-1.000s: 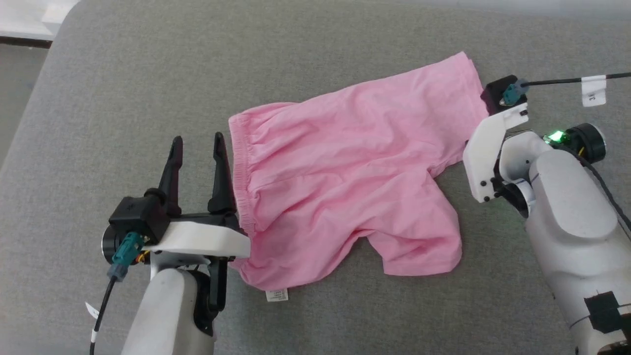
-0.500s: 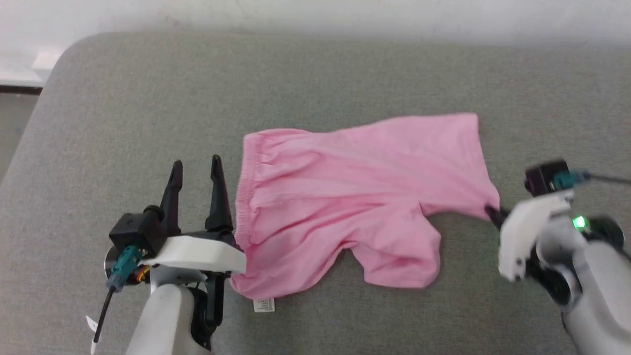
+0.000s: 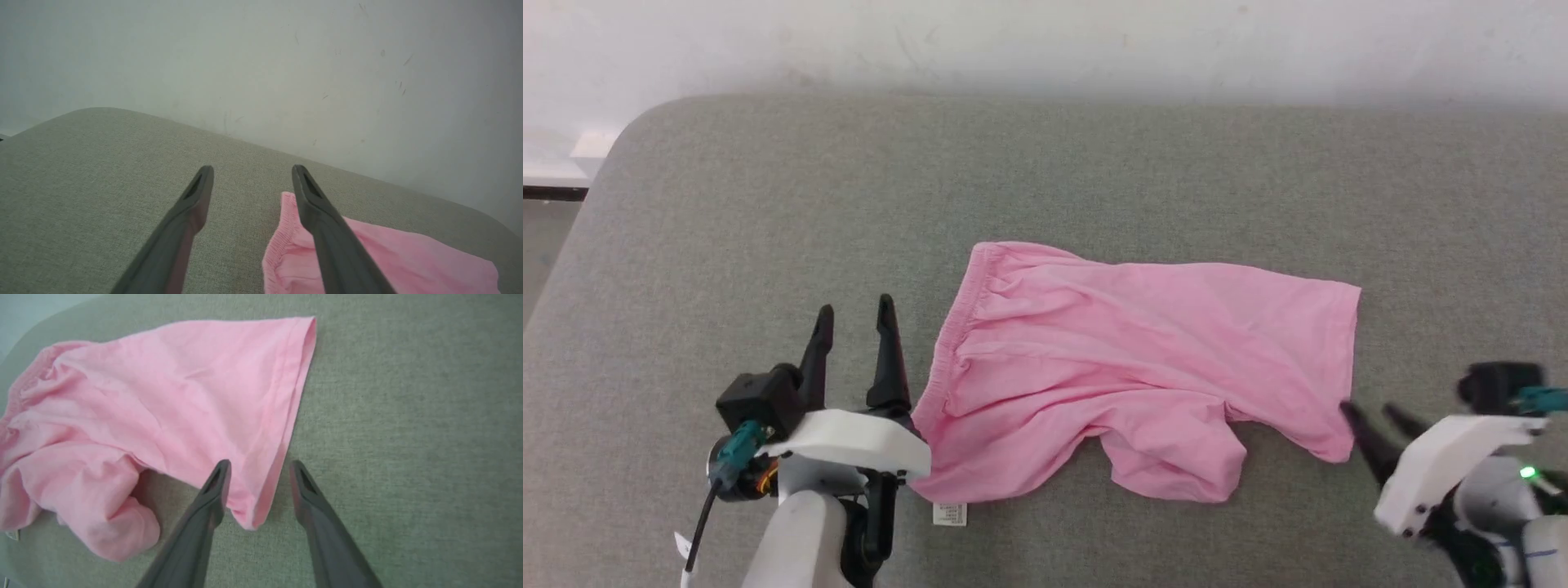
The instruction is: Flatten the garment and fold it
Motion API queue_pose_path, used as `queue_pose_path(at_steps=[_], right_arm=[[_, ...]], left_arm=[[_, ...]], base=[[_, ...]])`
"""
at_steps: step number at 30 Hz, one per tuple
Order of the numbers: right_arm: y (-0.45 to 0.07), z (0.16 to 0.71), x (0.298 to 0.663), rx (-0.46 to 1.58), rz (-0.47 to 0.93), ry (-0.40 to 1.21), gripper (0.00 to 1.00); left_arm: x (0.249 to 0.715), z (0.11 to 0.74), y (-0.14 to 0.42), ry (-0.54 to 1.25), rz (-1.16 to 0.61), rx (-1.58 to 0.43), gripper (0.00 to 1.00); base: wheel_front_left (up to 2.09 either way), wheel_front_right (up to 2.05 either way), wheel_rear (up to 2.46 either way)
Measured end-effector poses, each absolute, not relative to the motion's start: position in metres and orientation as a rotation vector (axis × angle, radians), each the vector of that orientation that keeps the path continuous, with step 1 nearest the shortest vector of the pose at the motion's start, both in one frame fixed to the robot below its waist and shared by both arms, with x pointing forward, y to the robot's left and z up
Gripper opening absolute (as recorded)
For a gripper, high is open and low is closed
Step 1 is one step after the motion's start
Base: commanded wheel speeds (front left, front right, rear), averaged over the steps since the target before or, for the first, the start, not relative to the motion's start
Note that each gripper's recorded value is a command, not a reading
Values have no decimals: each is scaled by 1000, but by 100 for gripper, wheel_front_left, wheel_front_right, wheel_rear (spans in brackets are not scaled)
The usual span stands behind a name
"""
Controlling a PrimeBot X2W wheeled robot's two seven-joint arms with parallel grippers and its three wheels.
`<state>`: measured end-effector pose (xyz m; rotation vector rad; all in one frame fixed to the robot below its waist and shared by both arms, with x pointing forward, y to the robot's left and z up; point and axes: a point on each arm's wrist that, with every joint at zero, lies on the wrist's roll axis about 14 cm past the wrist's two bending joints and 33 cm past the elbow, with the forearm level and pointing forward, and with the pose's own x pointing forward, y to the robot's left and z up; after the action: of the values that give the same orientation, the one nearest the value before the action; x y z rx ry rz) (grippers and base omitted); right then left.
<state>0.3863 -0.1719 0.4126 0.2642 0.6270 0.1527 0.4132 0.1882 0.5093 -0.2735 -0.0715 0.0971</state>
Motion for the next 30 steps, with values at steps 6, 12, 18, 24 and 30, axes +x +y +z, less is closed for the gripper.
queue_pose_path(at_steps=[6,12,18,24,30], right_arm=[[-212,458,406,320,12,412,100],[-235,481,418,311,-49,331,100],[-243,483,421,322,-70,320,100],[-260,465,415,332,-127,355,100],[-271,450,412,324,-162,384,100]], left_arm=[[449,519,163,7,-8,-258,100],[504,515,137,286,-138,-191,100],[526,476,130,632,-168,-168,100],[529,431,123,824,-159,-135,100],[525,397,110,950,-177,-88,100]], base=[[0,0,0],[0,0,0],[0,0,0],[0,0,0],[0,0,0]])
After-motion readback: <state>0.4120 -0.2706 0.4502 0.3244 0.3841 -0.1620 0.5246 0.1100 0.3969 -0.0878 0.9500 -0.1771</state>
